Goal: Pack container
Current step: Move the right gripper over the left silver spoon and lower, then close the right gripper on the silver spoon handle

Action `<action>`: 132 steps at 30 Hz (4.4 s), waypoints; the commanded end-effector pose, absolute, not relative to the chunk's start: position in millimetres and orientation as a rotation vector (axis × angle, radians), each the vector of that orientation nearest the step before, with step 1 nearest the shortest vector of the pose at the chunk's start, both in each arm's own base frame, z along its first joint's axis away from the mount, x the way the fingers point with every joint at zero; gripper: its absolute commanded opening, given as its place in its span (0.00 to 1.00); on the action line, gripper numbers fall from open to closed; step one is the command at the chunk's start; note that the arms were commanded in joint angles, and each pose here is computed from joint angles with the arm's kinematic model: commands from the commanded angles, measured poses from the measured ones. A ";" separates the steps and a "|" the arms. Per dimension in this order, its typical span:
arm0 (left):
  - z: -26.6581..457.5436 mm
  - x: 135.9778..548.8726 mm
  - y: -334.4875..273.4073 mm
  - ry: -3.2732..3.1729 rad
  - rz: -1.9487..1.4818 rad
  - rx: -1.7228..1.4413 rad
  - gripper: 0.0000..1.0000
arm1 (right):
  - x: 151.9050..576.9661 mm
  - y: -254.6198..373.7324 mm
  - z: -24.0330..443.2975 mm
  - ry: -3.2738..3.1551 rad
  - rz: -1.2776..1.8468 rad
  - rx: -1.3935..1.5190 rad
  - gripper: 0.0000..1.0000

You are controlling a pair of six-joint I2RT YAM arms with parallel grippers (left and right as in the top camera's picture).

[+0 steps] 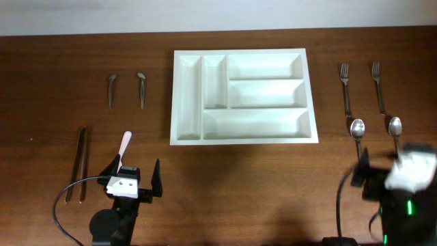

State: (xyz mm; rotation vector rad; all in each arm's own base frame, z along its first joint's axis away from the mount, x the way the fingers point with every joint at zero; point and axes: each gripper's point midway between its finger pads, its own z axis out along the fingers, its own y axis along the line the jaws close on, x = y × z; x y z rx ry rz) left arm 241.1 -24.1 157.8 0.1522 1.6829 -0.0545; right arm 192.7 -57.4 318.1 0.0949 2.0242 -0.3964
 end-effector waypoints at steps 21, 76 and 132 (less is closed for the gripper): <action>156.5 241.5 -21.1 1.680 -0.031 0.154 0.99 | 275.2 -87.2 239.8 3.035 -0.216 -0.159 0.99; 156.5 241.5 -21.1 1.680 -0.031 0.154 0.99 | 306.0 -174.5 9.1 3.292 -0.068 -0.030 0.99; 156.5 241.5 -21.1 1.680 -0.031 0.154 0.99 | 304.0 -162.5 -20.1 3.247 -0.013 0.080 0.04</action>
